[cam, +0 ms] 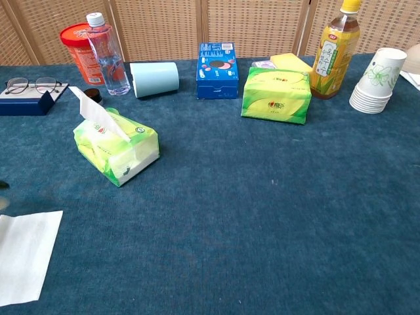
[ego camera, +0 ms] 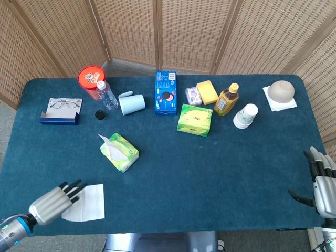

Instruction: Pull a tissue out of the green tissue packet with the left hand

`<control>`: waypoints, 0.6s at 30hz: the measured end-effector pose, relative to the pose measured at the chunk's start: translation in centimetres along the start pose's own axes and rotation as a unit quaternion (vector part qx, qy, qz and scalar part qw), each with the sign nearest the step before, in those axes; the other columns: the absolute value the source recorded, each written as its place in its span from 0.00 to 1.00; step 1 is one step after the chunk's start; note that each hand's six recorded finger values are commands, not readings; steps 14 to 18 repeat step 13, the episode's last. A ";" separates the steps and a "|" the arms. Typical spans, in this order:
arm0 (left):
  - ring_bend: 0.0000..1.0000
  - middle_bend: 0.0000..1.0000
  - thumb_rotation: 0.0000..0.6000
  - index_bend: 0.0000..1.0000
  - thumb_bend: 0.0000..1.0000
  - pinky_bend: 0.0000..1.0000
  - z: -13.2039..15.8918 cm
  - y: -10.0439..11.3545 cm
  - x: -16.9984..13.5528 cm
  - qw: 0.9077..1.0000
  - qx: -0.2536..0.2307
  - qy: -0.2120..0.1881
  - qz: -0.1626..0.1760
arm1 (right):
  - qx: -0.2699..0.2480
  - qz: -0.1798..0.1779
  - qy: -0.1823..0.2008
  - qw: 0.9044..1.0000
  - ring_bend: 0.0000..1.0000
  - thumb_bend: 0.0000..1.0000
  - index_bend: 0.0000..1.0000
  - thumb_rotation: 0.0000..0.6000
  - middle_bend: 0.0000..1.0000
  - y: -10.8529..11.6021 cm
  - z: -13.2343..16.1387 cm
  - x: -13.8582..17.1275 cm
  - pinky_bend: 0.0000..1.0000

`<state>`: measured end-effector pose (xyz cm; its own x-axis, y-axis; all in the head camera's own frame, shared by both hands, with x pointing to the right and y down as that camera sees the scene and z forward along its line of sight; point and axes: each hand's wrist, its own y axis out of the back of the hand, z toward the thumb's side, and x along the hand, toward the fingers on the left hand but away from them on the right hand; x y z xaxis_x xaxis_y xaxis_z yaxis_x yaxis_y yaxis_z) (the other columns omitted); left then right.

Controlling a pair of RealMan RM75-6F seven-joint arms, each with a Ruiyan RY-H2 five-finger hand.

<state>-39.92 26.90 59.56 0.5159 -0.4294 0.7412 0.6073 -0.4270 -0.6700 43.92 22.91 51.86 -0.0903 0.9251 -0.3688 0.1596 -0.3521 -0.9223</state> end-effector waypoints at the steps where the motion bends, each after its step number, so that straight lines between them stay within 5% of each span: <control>1: 0.00 0.00 1.00 0.01 0.00 0.15 -0.4 0.2 -0.2 1.000 -0.015 0.011 0.000 | 0.000 0.000 0.000 1.000 0.00 0.00 0.00 1.00 0.00 0.0 0.0 0.0 0.00; 7: 0.00 0.00 1.00 0.00 0.00 0.13 -3.0 2.9 -2.3 0.991 -0.094 0.079 0.046 | 0.004 0.002 0.003 1.000 0.00 0.00 0.00 1.00 0.00 -0.1 0.2 0.1 0.00; 13: 0.00 0.00 1.00 0.00 0.00 0.12 -5.7 5.4 -4.4 0.967 -0.153 0.161 0.123 | 0.006 0.000 0.003 1.000 0.00 0.00 0.00 1.00 0.00 -0.2 0.3 0.1 0.00; 18: 0.00 0.00 1.00 0.00 0.00 0.12 -5.7 5.4 -4.4 0.967 -0.153 0.161 0.123 | 0.006 0.000 0.003 1.000 0.00 0.00 0.00 1.00 0.00 -0.2 0.3 0.1 0.00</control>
